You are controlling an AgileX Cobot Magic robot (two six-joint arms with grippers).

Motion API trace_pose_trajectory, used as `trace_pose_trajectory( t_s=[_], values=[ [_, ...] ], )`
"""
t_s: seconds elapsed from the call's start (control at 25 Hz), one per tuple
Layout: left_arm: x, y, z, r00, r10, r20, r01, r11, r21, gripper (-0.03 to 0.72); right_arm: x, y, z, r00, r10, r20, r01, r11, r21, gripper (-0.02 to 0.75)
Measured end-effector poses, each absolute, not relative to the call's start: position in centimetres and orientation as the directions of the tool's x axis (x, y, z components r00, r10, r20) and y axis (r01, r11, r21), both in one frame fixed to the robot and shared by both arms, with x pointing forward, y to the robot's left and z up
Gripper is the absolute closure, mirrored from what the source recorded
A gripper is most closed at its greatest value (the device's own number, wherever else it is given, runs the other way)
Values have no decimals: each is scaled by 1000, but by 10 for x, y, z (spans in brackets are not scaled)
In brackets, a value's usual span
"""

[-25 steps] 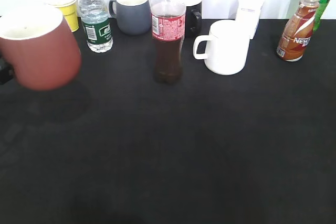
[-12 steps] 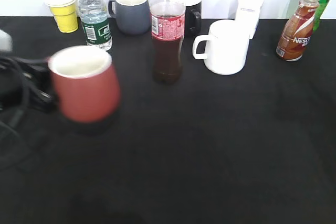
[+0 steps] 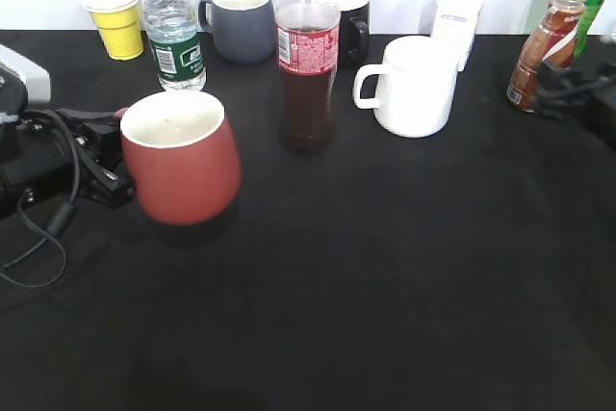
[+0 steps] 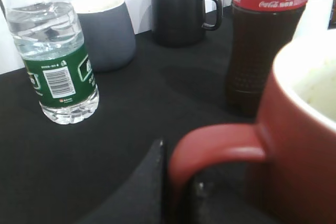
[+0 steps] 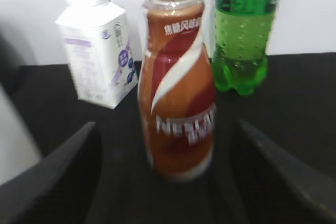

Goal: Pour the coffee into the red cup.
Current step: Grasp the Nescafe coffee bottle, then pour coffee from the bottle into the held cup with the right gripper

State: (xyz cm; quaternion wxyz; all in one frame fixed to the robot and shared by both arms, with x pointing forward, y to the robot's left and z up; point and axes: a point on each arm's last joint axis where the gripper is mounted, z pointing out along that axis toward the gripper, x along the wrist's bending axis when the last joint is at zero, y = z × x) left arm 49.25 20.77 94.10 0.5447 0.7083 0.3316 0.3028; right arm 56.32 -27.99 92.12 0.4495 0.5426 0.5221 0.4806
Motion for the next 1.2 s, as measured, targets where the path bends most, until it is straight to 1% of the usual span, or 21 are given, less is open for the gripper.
trace_pose_trajectory(
  t_s=[0.08, 0.16, 0.52, 0.56, 0.6, 0.68, 0.84, 0.88, 0.92, 0.96, 1.08, 1.12, 1.2],
  values=[
    [492, 208, 941, 597, 799, 68, 139, -186, 973, 635, 582, -279, 914, -7, 999, 53, 128, -52, 990, 104],
    [492, 208, 941, 597, 799, 68, 139, -186, 973, 635, 599, -277, 908, -6, 999, 54, 117, -53, 992, 84],
    [492, 208, 941, 597, 799, 68, 139, -186, 973, 635, 649, -276, 879, 21, 998, 53, 93, -55, 994, 87],
    [492, 208, 941, 597, 799, 68, 139, -186, 973, 635, 653, -276, 875, 20, 999, 43, 94, -45, 995, 97],
    [492, 208, 941, 597, 799, 68, 139, -186, 973, 635, 655, -276, 871, 21, 999, 43, 96, -45, 994, 123],
    [492, 208, 941, 597, 799, 68, 139, -186, 973, 635, 657, -276, 869, 21, 999, 33, 99, -35, 995, 209],
    [492, 207, 941, 598, 799, 68, 139, -187, 973, 635, 654, -276, 870, 17, 1000, 12, 102, -14, 995, 209],
    [492, 207, 941, 598, 799, 68, 139, -187, 973, 634, 648, -275, 873, 5, 1000, 6, 115, -7, 993, 209],
    [492, 207, 941, 598, 799, 68, 139, -187, 973, 634, 640, -275, 884, -9, 1000, 1, 108, 0, 994, 209],
    [492, 207, 941, 598, 798, 68, 139, -187, 973, 634, 626, -274, 906, -17, 1000, 0, 81, 1, 997, 209],
    [492, 207, 941, 599, 798, 70, 137, -189, 972, 631, 591, -265, 946, -73, 997, -12, 28, 15, 999, 209],
    [492, 207, 941, 599, 798, 70, 137, -189, 972, 631, 582, -255, 957, -112, 994, -19, 34, 22, 999, 209],
    [492, 207, 941, 599, 798, 70, 137, -189, 972, 631, 568, -225, 980, -249, 966, -61, 25, 70, 997, 209]
  ],
)
